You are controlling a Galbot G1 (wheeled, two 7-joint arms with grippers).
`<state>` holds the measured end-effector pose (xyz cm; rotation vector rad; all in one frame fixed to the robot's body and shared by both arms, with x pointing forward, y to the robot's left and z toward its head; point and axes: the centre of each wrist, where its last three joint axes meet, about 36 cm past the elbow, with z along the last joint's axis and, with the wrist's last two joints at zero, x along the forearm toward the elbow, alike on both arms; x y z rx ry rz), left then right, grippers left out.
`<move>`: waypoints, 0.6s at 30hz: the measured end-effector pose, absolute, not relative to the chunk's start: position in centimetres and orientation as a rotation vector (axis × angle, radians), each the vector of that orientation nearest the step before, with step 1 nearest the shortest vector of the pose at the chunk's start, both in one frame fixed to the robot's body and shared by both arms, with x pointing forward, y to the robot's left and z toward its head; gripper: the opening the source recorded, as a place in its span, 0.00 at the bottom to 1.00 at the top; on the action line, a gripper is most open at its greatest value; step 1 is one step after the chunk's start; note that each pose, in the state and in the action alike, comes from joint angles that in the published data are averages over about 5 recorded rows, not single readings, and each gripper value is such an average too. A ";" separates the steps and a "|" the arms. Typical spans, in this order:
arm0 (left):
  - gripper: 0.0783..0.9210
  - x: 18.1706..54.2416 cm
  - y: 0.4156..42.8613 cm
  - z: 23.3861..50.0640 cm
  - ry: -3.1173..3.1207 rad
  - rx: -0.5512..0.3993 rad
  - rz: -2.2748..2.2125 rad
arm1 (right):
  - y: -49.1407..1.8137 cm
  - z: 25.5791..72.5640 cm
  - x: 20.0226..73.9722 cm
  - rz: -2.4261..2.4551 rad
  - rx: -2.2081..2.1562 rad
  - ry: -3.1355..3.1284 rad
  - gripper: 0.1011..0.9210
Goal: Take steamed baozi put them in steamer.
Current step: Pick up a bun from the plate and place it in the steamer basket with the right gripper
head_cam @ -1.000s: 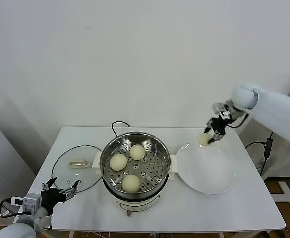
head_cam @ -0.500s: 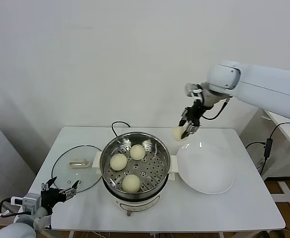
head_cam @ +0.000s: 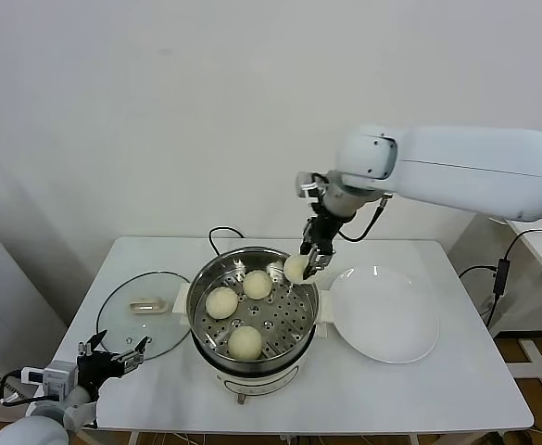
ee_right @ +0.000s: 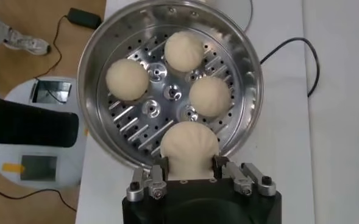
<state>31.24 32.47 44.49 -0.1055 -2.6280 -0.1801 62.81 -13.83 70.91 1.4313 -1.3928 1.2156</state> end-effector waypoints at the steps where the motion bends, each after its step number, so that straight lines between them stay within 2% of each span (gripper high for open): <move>1: 0.88 31.2 32.5 44.5 -2.628 -0.105 -0.180 | -13.4 70.6 62.7 1.221 1.431 -1.387 0.45; 18: 0.88 31.1 32.7 44.3 -2.627 -0.091 -0.174 | -9.1 63.7 61.9 1.304 1.437 -1.280 0.45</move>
